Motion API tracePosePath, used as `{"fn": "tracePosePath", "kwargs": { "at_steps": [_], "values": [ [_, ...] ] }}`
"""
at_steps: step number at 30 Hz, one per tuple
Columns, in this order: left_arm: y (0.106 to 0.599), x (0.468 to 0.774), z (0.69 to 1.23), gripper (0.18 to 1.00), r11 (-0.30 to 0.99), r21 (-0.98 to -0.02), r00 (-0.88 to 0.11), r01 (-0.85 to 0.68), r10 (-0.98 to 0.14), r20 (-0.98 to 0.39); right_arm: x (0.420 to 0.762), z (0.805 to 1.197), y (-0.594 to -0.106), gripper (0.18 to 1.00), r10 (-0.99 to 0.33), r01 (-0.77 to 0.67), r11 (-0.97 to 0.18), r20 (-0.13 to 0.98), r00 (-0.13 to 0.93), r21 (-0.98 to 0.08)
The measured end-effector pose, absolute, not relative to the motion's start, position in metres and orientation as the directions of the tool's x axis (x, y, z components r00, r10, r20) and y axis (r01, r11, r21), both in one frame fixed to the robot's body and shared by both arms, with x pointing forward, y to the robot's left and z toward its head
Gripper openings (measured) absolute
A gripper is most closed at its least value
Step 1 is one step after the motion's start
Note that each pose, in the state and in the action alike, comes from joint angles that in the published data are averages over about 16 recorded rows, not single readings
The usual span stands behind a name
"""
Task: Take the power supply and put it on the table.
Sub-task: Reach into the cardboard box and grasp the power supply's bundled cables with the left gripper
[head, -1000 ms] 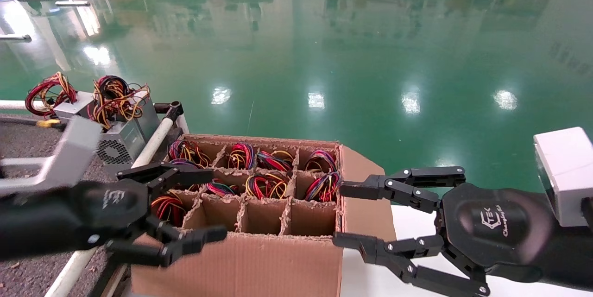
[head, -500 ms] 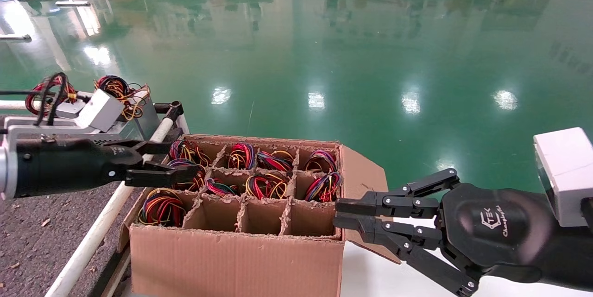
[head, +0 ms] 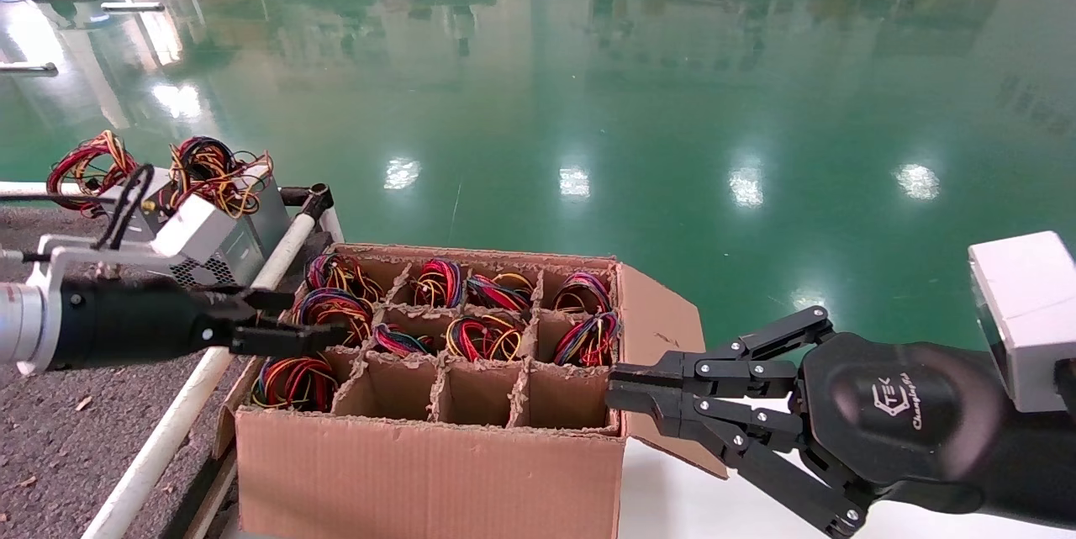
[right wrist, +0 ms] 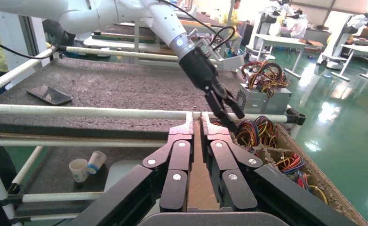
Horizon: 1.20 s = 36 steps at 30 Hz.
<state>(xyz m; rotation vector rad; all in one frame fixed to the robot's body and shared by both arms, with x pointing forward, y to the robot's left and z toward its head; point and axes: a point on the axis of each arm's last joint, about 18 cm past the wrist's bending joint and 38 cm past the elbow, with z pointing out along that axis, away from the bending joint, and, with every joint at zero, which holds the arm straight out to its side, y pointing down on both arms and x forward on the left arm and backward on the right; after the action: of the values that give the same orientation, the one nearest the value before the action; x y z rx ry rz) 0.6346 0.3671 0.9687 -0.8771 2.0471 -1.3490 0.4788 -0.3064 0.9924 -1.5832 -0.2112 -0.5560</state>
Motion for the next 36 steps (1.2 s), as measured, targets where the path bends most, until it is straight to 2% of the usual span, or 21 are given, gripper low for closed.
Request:
{"fn": "tracePosePath", "kwargs": {
  "at_steps": [10, 21, 27, 36],
  "values": [
    [0.372, 0.627, 0.956, 0.992, 0.298, -0.918, -0.652, -0.263, -0.756, -0.058, 0.479, 0.992, -0.306, 0.292, -0.195, 0.457, -0.103, 0.469, 0.861, -0.883],
    [0.372, 0.617, 0.947, 0.921, 0.309, -0.906, -0.662, -0.29, -0.748, -0.044, 0.479, 0.992, -0.306, 0.5, -0.195, 0.457, -0.103, 0.469, 0.861, -0.883],
    [0.373, 0.613, 0.945, 0.837, 0.313, -0.902, -0.661, -0.298, -0.749, -0.042, 0.479, 0.992, -0.306, 0.645, -0.195, 0.457, -0.103, 0.469, 0.861, -0.883],
    [0.379, 0.61, 0.945, 0.637, 0.301, -0.901, -0.646, -0.312, -0.762, -0.031, 0.479, 0.992, -0.306, 0.829, -0.195, 0.457, -0.103, 0.469, 0.861, -0.883]
  ]
}}
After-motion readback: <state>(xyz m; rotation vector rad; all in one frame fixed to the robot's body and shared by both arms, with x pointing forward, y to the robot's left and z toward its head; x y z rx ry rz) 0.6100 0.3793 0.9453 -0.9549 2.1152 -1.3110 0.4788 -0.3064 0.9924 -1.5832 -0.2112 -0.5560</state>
